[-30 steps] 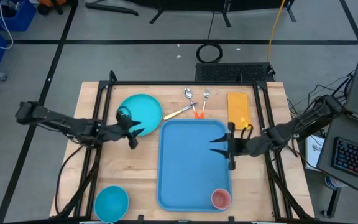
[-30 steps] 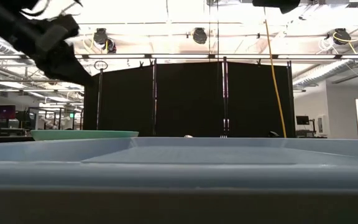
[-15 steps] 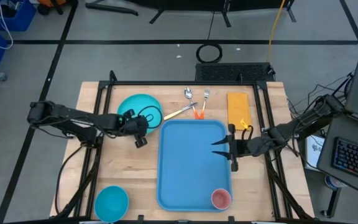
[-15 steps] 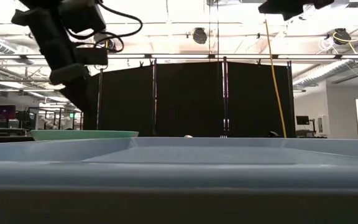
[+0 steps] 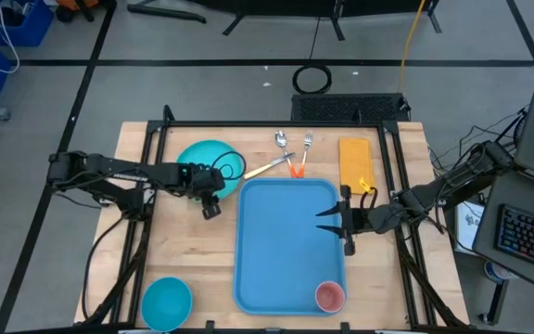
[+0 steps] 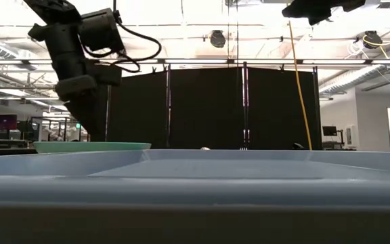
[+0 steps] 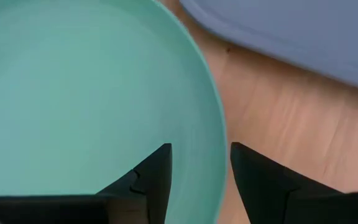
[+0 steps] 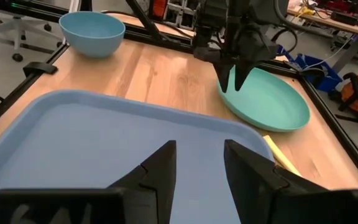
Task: Set up tray
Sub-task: Put the light blue plate to the bottom of the pink cup on the blue serving tray
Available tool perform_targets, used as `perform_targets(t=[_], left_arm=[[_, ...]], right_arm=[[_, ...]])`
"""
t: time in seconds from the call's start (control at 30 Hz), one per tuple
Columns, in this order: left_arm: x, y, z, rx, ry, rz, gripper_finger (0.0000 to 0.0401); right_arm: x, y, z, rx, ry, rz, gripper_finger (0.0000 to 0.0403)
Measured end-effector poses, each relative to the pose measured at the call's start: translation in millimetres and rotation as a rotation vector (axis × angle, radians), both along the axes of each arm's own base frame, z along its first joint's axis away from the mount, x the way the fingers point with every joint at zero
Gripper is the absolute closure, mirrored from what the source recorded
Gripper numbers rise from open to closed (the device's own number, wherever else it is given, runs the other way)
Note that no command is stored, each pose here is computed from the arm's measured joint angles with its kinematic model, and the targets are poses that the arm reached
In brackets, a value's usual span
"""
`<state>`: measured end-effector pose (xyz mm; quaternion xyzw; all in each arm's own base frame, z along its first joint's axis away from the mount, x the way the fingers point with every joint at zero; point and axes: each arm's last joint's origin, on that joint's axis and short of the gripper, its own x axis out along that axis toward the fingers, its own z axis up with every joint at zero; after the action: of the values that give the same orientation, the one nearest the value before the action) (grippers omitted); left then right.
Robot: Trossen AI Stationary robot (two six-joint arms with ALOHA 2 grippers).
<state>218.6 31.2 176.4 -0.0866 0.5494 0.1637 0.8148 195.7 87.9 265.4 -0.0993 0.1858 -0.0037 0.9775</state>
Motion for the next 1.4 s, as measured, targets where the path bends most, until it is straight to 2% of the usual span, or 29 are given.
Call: perform_targets(t=[0.23, 0.67, 0.87, 1.1, 1.23, 1.4], left_arm=[[4, 4, -8, -0.034, 0.023, -0.030, 0.0233], [9, 5, -15, -0.023, 0.036, -0.068, 0.0233], [11, 12, -27, -0.060, 0.080, -0.050, 0.0233], [14, 18, -36, -0.054, 0.109, -0.047, 0.0236], [14, 18, -36, -0.051, 0.109, -0.055, 0.0264], [15, 19, -35, -0.019, 0.108, -0.065, 0.0332]], right_arm=[[0, 0, 0, 0.000, 0.002, 0.000, 0.0280], [0, 0, 0, 0.013, 0.001, -0.005, 0.0280], [0, 0, 0, 0.013, 0.001, -0.005, 0.0280], [0, 0, 0, 0.013, 0.002, -0.004, 0.0280], [0, 0, 0, 0.013, 0.002, -0.004, 0.0280], [0, 0, 0, 0.013, 0.002, -0.004, 0.0280]])
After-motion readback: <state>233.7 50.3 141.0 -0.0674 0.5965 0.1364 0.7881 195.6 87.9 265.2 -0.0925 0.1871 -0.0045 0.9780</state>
